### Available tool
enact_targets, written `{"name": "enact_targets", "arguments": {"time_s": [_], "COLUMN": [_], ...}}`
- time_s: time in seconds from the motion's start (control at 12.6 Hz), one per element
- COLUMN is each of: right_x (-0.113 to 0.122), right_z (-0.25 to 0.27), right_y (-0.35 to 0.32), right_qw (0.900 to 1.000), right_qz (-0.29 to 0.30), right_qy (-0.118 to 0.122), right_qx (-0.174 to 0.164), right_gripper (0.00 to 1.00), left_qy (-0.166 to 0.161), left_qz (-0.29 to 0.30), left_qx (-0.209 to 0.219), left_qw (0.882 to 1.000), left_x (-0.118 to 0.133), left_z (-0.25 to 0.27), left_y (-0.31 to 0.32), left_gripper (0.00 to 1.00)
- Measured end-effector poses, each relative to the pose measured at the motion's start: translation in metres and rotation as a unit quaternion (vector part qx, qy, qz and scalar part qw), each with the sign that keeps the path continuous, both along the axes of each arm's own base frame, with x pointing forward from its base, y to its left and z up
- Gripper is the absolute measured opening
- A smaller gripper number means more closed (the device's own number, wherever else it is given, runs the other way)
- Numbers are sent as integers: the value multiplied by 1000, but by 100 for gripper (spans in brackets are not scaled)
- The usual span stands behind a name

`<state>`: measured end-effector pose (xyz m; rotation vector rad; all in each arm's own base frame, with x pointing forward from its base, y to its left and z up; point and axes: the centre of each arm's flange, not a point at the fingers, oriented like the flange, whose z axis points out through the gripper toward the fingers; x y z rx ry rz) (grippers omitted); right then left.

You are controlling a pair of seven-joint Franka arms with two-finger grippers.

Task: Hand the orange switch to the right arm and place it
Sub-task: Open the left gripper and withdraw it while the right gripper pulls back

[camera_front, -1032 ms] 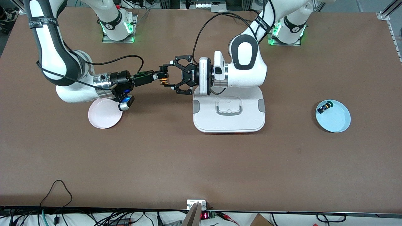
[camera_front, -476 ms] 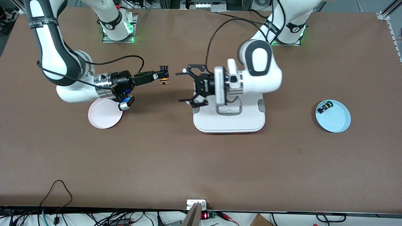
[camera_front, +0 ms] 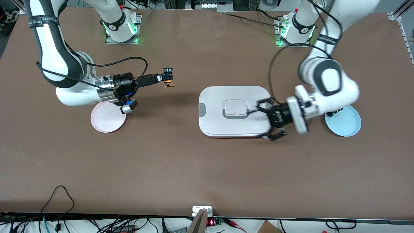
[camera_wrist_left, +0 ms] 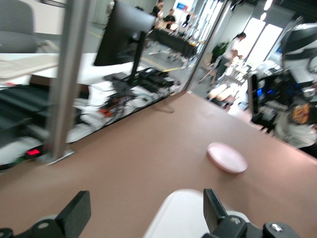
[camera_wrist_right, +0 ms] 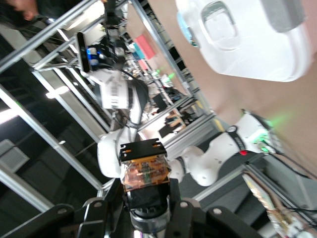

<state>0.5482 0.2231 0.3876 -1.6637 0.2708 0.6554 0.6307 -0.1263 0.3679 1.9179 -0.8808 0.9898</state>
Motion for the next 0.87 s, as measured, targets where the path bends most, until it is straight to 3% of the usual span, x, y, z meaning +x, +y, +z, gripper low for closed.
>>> {"name": "enact_targets", "arguments": {"time_s": [0.24, 0.4, 0.56, 0.63, 0.87], "right_x": [7, 13, 18, 20, 22], "right_z": [8, 17, 20, 20, 12], "right_y": [-9, -19, -26, -31, -56], "right_qw": [997, 992, 983, 978, 962], "right_qz": [30, 52, 70, 80, 112], "right_qy": [-46, -76, -108, -128, -169], "right_qx": [-48, -91, -129, -145, -182], "right_gripper": [41, 41, 41, 41, 41], "left_qy": [33, 76, 113, 138, 241], "left_qz": [-1, 11, 37, 54, 129], "left_qx": [123, 221, 283, 317, 402], "left_qw": [992, 972, 952, 937, 874], "left_x": [-3, -12, -20, -25, -51], "left_z": [19, 56, 85, 97, 150], "left_y": [143, 185, 193, 194, 163], "left_gripper": [100, 100, 100, 100, 100]}}
